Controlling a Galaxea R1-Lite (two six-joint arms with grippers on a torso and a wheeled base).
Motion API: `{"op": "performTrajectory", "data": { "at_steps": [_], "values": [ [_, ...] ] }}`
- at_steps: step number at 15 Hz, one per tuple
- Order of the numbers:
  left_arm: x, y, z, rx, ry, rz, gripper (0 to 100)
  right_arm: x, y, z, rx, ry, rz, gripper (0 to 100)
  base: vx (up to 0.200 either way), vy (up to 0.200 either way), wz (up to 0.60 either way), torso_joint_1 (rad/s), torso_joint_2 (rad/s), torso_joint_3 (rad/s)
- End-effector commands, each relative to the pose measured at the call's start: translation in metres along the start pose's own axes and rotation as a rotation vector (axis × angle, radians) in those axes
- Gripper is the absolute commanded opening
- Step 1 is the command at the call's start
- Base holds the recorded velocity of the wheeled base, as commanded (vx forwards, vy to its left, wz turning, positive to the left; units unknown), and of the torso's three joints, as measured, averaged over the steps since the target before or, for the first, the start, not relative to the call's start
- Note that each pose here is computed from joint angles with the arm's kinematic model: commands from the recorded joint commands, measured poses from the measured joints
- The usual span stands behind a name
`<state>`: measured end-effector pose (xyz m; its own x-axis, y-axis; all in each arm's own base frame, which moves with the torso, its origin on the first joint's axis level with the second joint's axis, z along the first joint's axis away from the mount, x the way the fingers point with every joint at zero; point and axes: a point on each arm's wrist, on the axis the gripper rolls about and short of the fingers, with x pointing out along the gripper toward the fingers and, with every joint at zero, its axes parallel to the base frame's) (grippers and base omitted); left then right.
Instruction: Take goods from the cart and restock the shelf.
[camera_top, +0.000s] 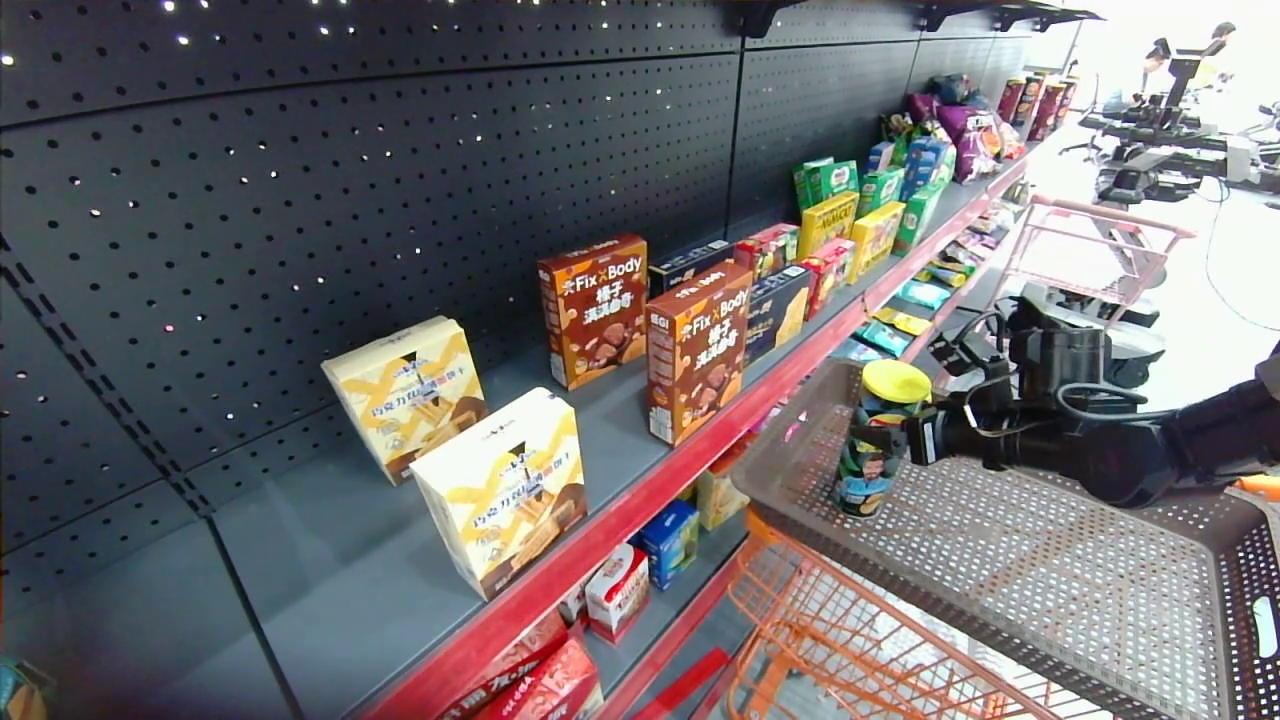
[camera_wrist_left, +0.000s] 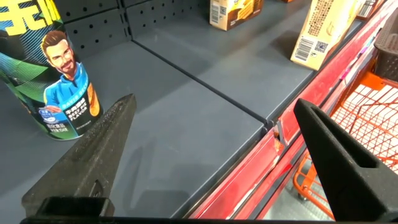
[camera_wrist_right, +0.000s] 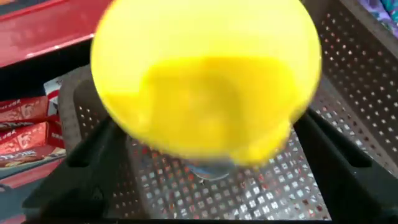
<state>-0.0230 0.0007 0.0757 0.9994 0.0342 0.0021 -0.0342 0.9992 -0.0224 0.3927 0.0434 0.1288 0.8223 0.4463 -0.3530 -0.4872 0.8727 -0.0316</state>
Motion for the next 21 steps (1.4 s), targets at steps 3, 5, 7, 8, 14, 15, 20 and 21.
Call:
{"op": "performTrajectory", "data": {
  "at_steps": [3,5,7,8,14,15,20,21],
  "values": [
    [0.000,0.000,0.000,-0.001,0.001,0.001,100,0.012,0.000,-0.006,-0.009,-0.015,0.004,100,0.000,0.000,0.00,0.000,0.00,0.000],
    [0.000,0.000,0.000,-0.001,0.001,0.001,100,0.018,-0.002,-0.008,-0.013,-0.024,0.003,100,0.000,0.000,0.00,0.000,0.00,0.000],
    [0.000,0.000,0.000,0.001,0.001,0.001,100,0.024,-0.005,-0.009,-0.020,-0.041,-0.001,100,0.000,0.000,0.00,0.000,0.00,0.000],
    [0.000,0.000,0.000,0.001,0.001,0.001,100,0.027,-0.006,-0.011,-0.022,-0.048,-0.002,100,0.000,0.000,0.00,0.000,0.00,0.000],
    [0.000,0.000,0.000,-0.001,0.001,0.001,100,0.039,-0.008,-0.018,-0.036,-0.081,-0.006,100,0.000,0.000,0.00,0.000,0.00,0.000],
    [0.000,0.000,0.000,-0.001,0.002,0.001,100,0.040,-0.009,-0.017,-0.037,-0.086,-0.007,100,0.000,0.000,0.00,0.000,0.00,0.000],
    [0.000,0.000,0.000,-0.001,0.001,0.001,100,0.045,-0.009,-0.017,-0.042,-0.098,0.017,100,0.000,0.000,0.00,0.000,0.00,0.000],
    [0.000,0.000,0.000,-0.001,0.002,0.001,100,0.045,-0.007,-0.018,-0.044,-0.101,0.041,100,0.000,0.000,0.00,0.000,0.00,0.000]
  ]
}}
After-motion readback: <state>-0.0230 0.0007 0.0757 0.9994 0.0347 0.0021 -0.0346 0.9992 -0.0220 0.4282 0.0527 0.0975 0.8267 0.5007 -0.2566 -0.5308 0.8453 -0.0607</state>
